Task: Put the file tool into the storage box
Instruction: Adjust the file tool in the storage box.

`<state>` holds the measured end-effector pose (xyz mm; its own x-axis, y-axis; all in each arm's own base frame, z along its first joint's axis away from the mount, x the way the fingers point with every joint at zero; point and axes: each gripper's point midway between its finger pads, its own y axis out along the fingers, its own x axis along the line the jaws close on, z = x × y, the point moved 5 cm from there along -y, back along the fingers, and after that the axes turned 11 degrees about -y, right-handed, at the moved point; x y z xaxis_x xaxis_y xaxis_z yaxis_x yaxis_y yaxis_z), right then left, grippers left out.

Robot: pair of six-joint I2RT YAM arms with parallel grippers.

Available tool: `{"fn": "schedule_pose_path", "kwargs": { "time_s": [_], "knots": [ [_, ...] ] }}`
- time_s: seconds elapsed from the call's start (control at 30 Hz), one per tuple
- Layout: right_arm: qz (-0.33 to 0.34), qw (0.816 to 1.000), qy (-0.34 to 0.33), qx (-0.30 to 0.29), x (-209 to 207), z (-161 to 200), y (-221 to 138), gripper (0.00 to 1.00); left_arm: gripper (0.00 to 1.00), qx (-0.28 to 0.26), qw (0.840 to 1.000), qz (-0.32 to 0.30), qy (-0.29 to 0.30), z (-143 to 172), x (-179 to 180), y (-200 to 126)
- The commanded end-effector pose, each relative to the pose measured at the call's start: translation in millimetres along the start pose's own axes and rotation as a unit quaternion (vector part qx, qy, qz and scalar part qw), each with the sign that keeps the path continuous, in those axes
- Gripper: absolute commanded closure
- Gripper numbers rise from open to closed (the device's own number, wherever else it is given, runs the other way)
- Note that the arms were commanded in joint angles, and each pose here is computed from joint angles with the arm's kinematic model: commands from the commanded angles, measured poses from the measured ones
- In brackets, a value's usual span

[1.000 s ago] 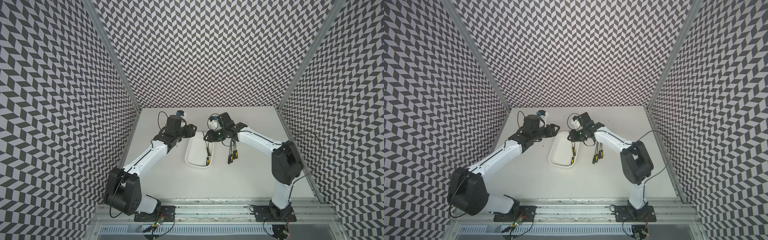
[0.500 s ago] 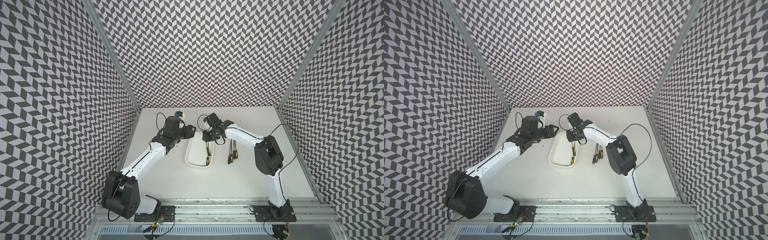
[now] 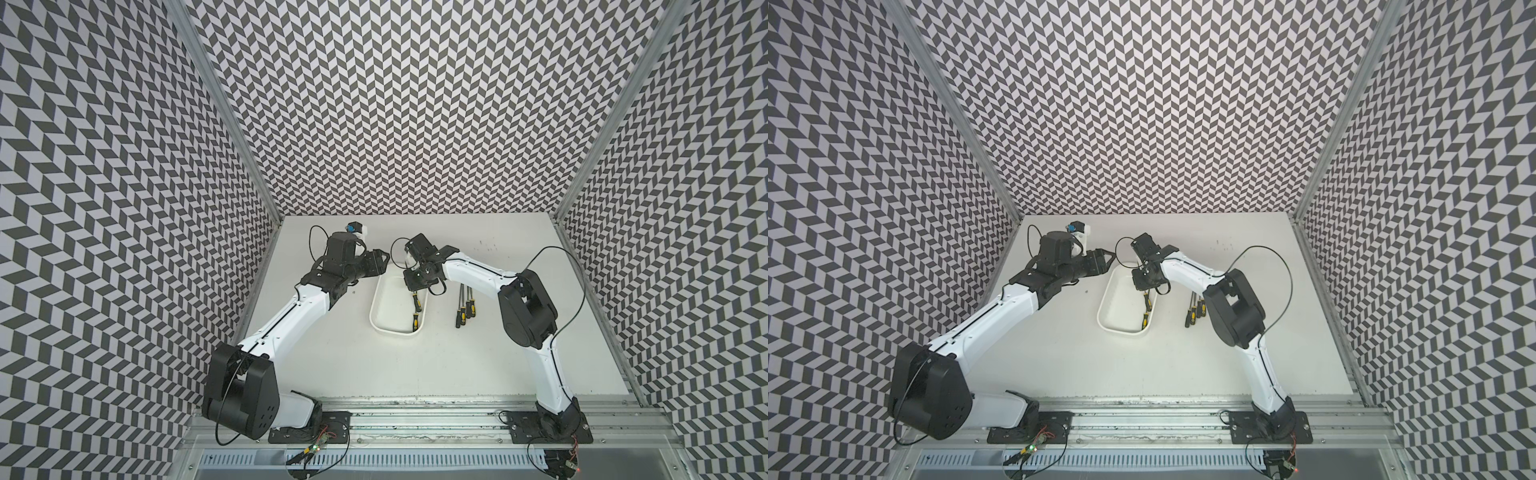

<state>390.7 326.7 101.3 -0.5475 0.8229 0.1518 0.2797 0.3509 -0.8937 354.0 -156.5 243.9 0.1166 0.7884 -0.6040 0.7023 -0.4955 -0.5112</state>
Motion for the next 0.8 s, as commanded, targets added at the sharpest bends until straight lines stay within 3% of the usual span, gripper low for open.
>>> {"fn": "schedule_pose_path", "kwargs": {
  "time_s": [0.0,0.2,0.43,0.6,0.77],
  "knots": [
    [0.005,1.000,-0.007,-0.004,1,-1,7,0.89,0.40,-0.006,1.000,0.012,0.000,-2,-1,-5],
    [0.010,1.000,-0.005,-0.010,1,-3,-2,1.00,0.40,0.000,1.000,0.012,-0.002,0,0,-2],
    [-0.006,0.998,0.004,-0.063,12,-29,-52,1.00,0.39,0.005,1.000,0.018,-0.007,4,1,1],
    [-0.064,0.994,0.029,-0.078,27,-34,-77,1.00,0.39,0.009,1.000,0.020,-0.008,6,2,2],
    [-0.143,0.985,0.073,-0.070,43,-20,-77,1.00,0.39,0.006,1.000,0.020,-0.005,4,1,0]
  ]
}}
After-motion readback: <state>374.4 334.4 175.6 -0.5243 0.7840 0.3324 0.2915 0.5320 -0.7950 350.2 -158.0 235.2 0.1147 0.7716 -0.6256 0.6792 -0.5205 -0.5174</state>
